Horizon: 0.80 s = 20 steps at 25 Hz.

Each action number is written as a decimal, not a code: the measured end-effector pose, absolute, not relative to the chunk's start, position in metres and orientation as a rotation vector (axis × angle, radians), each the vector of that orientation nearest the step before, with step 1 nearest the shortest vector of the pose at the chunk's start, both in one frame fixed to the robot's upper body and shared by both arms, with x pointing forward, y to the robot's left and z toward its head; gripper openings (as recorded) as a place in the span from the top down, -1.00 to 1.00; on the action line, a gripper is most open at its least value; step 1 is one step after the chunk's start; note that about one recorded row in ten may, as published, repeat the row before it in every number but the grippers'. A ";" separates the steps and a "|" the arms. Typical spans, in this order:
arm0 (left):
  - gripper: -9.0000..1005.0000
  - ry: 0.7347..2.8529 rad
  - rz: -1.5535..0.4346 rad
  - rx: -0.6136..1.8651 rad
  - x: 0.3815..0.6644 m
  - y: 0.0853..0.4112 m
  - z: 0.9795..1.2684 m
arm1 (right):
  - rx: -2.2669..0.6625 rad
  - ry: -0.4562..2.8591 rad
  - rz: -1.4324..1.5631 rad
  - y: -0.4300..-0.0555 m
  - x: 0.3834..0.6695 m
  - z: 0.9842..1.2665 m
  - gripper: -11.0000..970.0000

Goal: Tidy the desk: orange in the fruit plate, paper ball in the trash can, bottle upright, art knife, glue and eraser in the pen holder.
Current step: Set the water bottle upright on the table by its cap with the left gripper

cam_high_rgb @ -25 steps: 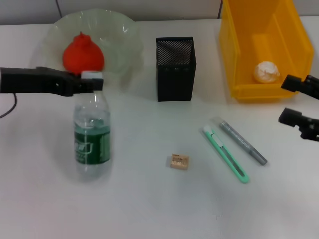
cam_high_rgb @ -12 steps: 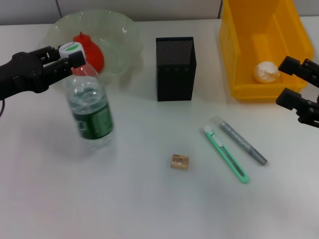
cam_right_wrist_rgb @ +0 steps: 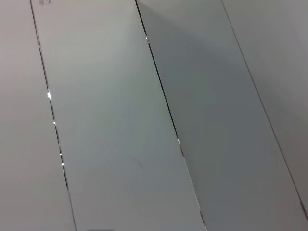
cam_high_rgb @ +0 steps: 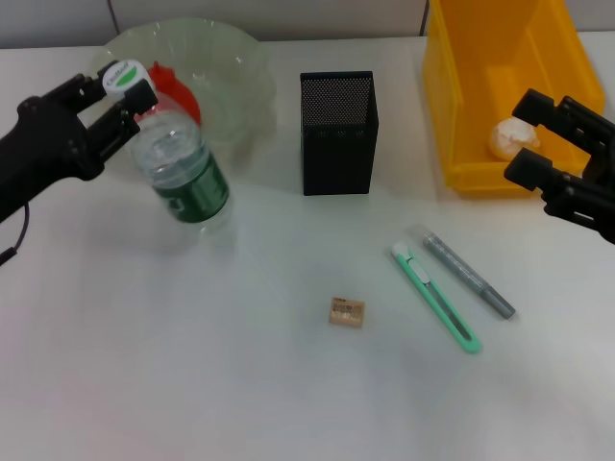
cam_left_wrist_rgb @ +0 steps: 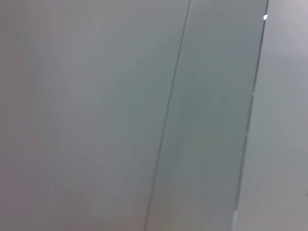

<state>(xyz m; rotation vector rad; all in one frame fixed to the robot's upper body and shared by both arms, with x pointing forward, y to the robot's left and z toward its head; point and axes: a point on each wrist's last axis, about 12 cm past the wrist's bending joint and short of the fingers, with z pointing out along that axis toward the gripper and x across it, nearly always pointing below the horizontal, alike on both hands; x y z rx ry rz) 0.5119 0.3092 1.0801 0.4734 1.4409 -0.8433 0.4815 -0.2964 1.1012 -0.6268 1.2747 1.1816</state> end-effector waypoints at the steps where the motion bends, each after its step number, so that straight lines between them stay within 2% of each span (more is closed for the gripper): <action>1: 0.11 1.441 -0.830 0.470 0.511 0.308 1.077 | -0.626 1.271 1.184 -0.296 0.482 1.102 -0.75; 11: 0.11 1.364 -0.614 0.434 0.498 0.297 1.051 | -0.610 1.242 1.208 -0.287 0.487 1.101 -0.75; 20: 0.11 1.392 -0.561 0.392 0.498 0.300 1.045 | -0.604 1.242 1.211 -0.286 0.486 1.099 -0.75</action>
